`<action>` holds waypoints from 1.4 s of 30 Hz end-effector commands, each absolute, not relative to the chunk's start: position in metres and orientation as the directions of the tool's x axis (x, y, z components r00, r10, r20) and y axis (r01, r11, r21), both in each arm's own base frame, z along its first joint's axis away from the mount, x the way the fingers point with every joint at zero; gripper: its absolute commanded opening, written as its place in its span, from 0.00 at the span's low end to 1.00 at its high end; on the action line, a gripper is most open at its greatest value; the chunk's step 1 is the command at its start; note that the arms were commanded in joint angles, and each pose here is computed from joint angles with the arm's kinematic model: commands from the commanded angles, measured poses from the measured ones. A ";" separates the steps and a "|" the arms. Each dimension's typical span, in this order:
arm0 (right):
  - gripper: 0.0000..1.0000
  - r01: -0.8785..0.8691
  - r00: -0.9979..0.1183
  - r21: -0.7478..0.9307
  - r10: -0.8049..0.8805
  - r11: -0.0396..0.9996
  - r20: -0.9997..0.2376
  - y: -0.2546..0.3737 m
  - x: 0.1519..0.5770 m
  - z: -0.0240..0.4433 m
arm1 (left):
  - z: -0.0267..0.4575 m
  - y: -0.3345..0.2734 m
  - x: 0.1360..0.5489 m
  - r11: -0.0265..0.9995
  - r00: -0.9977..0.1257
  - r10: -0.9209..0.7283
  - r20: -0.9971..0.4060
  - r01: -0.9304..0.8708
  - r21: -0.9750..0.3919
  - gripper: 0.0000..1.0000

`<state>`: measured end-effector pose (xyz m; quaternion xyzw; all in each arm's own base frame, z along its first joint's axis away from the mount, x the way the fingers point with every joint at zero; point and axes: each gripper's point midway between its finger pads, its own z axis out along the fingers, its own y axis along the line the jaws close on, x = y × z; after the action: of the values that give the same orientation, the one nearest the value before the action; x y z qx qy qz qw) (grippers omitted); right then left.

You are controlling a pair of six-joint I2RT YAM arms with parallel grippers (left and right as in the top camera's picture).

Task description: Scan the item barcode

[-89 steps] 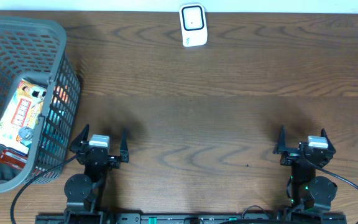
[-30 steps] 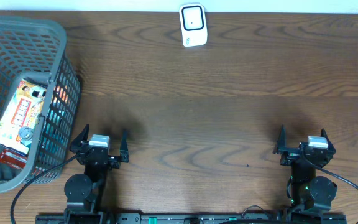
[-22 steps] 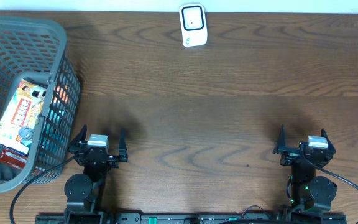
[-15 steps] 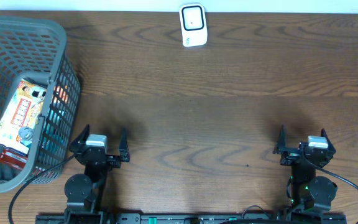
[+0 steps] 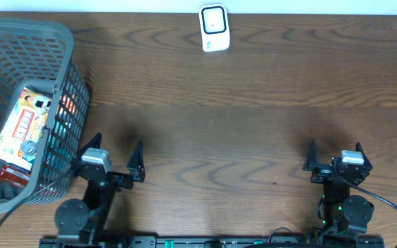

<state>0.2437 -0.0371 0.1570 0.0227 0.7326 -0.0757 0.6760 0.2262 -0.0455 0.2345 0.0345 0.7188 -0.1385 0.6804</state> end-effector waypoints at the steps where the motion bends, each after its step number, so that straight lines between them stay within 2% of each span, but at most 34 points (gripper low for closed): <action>1: 0.99 0.138 -0.083 -0.065 -0.054 0.988 -0.995 -0.038 0.243 0.157 | 0.270 -0.050 0.223 0.950 -0.062 -0.151 -0.987 0.267 -0.162 0.99; 3: 0.99 0.138 -0.083 -0.065 -0.054 0.988 -0.995 -0.038 0.243 0.157 | 0.291 -0.050 0.225 0.951 -0.087 -0.150 -0.985 0.260 -0.168 0.99; 6: 0.99 0.138 -0.083 -0.065 -0.054 0.988 -0.995 -0.038 0.243 0.157 | 0.307 -0.036 0.231 0.948 -0.167 -0.257 -0.952 0.147 -0.282 0.98; 9: 0.99 0.138 -0.083 -0.065 -0.054 0.988 -0.995 -0.038 0.243 0.157 | 0.328 -0.036 0.235 0.948 -0.246 -0.260 -0.934 0.121 -0.296 0.99; 14: 0.99 0.138 -0.083 -0.065 -0.054 0.988 -0.995 -0.038 0.243 0.157 | 0.360 -0.053 0.238 0.926 -0.352 -0.250 -0.902 0.185 -0.329 0.98; 17: 0.99 0.138 -0.083 -0.065 -0.054 0.988 -0.995 -0.038 0.243 0.157 | 0.340 -0.074 0.230 0.885 -0.486 -0.231 -0.843 0.256 -0.390 0.98; 21: 0.99 0.138 -0.083 -0.065 -0.054 0.988 -0.995 -0.038 0.243 0.157 | 0.318 -0.074 0.236 0.888 -0.566 -0.227 -0.793 0.214 -0.407 0.98; 26: 0.99 0.138 -0.083 -0.065 -0.054 0.988 -0.995 -0.038 0.243 0.157 | 0.331 -0.066 0.257 0.892 -0.533 -0.282 -0.798 0.162 -0.423 0.99; 28: 0.99 0.138 -0.083 -0.065 -0.054 0.988 -0.995 -0.038 0.243 0.157 | 0.342 -0.053 0.266 0.896 -0.503 -0.343 -0.793 0.077 -0.437 0.99; 30: 0.99 0.138 -0.083 -0.065 -0.054 0.988 -0.995 -0.038 0.243 0.157 | 0.362 -0.024 0.280 0.881 -0.432 -0.453 -0.780 -0.085 -0.465 0.98; 36: 0.99 0.138 -0.083 -0.065 -0.054 0.988 -0.995 -0.038 0.243 0.157 | 0.382 0.044 0.300 0.759 -0.321 -0.638 -0.699 -0.416 -0.502 0.98; 38: 0.99 0.138 -0.083 -0.065 -0.054 0.988 -0.995 -0.038 0.243 0.157 | 0.381 0.064 0.305 0.688 -0.282 -0.703 -0.653 -0.501 -0.524 0.98; 40: 0.99 0.138 -0.083 -0.065 -0.054 0.988 -0.995 -0.038 0.243 0.157 | 0.374 0.090 0.305 0.557 -0.203 -0.797 -0.569 -0.611 -0.563 0.98; 42: 0.99 0.138 -0.083 -0.065 -0.054 0.988 -0.995 -0.038 0.243 0.157 | 0.356 0.119 0.298 0.336 -0.057 -0.899 -0.434 -0.725 -0.601 0.98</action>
<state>0.2437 -0.0373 0.1570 0.0240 0.7327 -0.0751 0.6760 0.3037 0.0727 0.3725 -0.3943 0.8009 -0.1089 0.4372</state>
